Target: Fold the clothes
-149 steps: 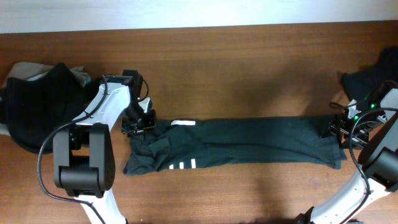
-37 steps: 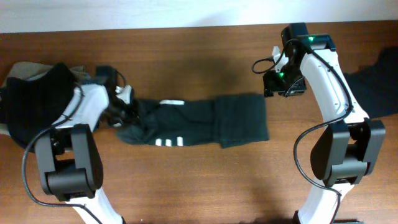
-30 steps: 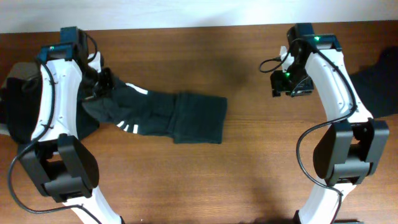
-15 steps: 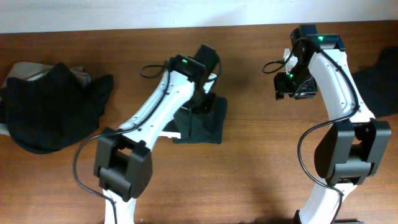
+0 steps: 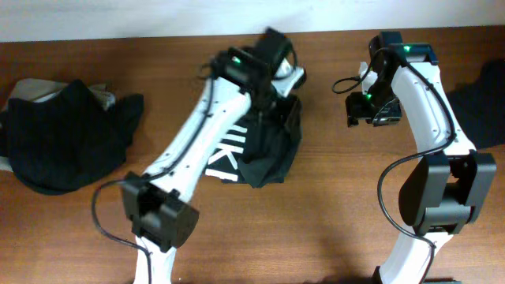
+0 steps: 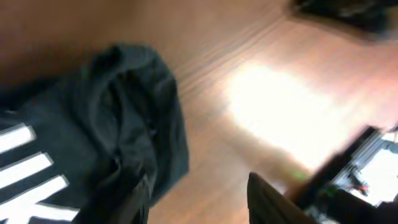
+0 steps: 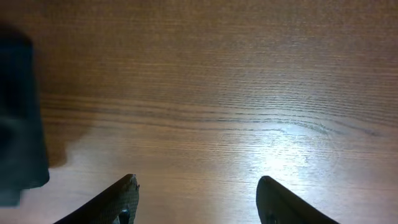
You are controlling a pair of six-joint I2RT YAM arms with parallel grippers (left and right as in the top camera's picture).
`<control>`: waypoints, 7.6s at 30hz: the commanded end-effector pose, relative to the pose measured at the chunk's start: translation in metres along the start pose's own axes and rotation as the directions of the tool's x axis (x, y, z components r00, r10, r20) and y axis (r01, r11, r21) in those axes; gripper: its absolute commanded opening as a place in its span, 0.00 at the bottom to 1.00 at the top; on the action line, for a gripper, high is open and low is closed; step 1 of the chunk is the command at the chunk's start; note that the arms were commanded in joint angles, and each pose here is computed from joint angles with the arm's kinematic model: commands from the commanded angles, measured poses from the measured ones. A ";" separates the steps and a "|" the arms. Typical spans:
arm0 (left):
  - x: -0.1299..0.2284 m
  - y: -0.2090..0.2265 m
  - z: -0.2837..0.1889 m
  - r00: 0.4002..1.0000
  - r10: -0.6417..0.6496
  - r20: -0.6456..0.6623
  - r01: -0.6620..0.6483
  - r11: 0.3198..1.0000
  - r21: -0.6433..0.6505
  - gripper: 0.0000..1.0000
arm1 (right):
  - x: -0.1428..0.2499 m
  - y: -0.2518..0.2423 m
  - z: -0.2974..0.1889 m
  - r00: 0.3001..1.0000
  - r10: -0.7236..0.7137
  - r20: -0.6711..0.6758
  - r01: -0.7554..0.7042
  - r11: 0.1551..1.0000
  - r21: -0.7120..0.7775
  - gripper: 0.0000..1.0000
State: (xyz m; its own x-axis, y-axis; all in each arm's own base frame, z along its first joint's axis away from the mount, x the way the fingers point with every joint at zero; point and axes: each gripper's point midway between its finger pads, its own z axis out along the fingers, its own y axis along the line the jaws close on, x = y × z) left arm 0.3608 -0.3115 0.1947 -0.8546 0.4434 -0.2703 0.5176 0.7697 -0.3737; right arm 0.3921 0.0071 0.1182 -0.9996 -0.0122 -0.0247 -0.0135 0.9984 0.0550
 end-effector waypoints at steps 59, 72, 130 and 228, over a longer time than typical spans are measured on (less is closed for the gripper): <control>0.135 0.249 0.087 0.817 -0.506 -0.277 0.392 0.840 -0.376 0.34 | 0.082 0.150 0.106 0.937 -0.349 0.000 0.340 0.914 -0.221 0.43; 0.118 0.230 0.034 0.807 -0.531 -0.259 0.441 0.833 -0.334 0.56 | -0.019 0.109 0.004 0.926 -0.300 0.229 0.326 0.941 -0.085 0.57; 0.096 0.442 -0.270 0.326 -0.755 0.569 0.830 0.517 0.211 0.00 | 0.020 0.035 -0.005 0.997 -0.076 0.017 0.077 0.993 -0.090 0.99; 0.103 0.193 -0.187 0.920 -0.330 0.209 0.391 0.782 -0.485 0.98 | 0.016 0.017 -0.058 0.887 0.127 0.443 -0.058 0.984 -0.167 0.98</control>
State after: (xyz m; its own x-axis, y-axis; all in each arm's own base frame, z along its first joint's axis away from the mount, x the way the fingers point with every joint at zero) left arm 0.3853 -0.0370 0.2296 -0.9778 0.0595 -0.2008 0.0559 0.9982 0.0236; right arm 0.3995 0.0271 0.1603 -0.9296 0.0939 -0.3564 0.0055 0.9704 0.2414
